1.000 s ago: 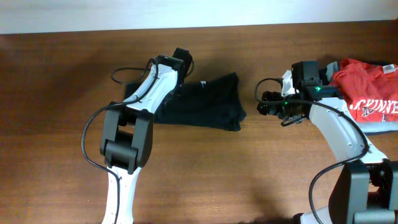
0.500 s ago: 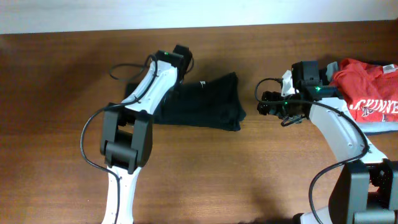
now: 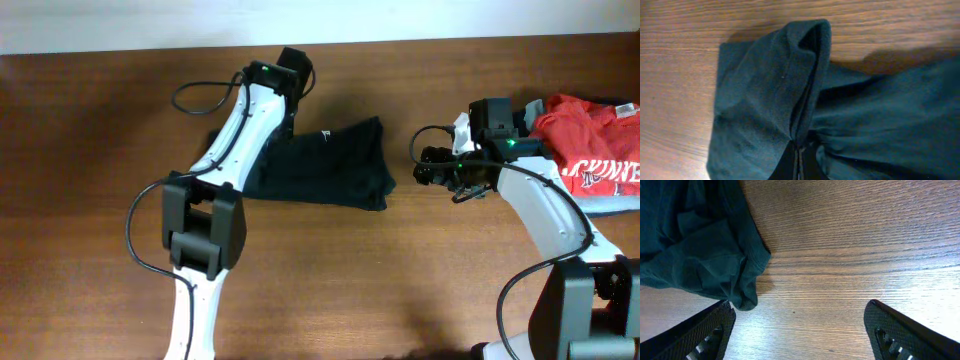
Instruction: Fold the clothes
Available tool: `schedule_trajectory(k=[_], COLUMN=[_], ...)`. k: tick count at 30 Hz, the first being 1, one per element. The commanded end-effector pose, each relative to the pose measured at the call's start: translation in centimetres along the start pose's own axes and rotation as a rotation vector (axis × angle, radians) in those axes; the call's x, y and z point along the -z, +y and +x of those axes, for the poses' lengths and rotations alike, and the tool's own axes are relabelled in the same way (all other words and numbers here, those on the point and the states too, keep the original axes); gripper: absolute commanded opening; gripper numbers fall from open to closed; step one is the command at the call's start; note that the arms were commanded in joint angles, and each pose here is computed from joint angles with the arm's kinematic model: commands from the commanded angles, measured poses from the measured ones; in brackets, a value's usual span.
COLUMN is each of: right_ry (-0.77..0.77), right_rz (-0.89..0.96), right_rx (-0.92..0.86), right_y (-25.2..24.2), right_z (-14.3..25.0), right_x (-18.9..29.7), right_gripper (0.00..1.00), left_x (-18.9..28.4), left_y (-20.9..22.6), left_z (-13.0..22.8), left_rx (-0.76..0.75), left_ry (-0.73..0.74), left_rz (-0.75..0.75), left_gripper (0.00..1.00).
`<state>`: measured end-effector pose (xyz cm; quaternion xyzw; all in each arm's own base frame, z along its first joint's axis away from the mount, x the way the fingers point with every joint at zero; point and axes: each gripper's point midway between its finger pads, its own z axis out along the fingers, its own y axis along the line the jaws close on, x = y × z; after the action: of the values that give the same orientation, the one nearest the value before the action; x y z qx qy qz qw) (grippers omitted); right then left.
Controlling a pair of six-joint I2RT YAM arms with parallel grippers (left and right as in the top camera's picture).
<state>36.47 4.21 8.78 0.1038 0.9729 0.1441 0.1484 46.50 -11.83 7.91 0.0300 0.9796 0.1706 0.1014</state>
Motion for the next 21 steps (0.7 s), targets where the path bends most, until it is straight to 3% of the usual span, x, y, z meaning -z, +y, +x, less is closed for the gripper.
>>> schedule_trajectory(k=[1,7,21], right_ry=[-0.029,-0.022,-0.024], right_rz=[-0.015,-0.014,-0.014], right_rx=[0.015,0.013,0.014], right_y=[0.4,0.4,0.4], right_z=[-0.7,-0.6,-0.6], right_x=[0.8,0.8,0.8], right_gripper=[0.86,0.86,0.86], left_x=[0.7,1.3,-2.9], left_y=[-2.6,-5.7,-9.2], left_z=[0.3,0.9,2.4], left_rx=[-0.056,-0.113,-0.146], left_ry=[-0.014,-0.043,0.039], left_rz=[0.029,0.043,0.101], left_gripper=[0.01,0.01,0.01])
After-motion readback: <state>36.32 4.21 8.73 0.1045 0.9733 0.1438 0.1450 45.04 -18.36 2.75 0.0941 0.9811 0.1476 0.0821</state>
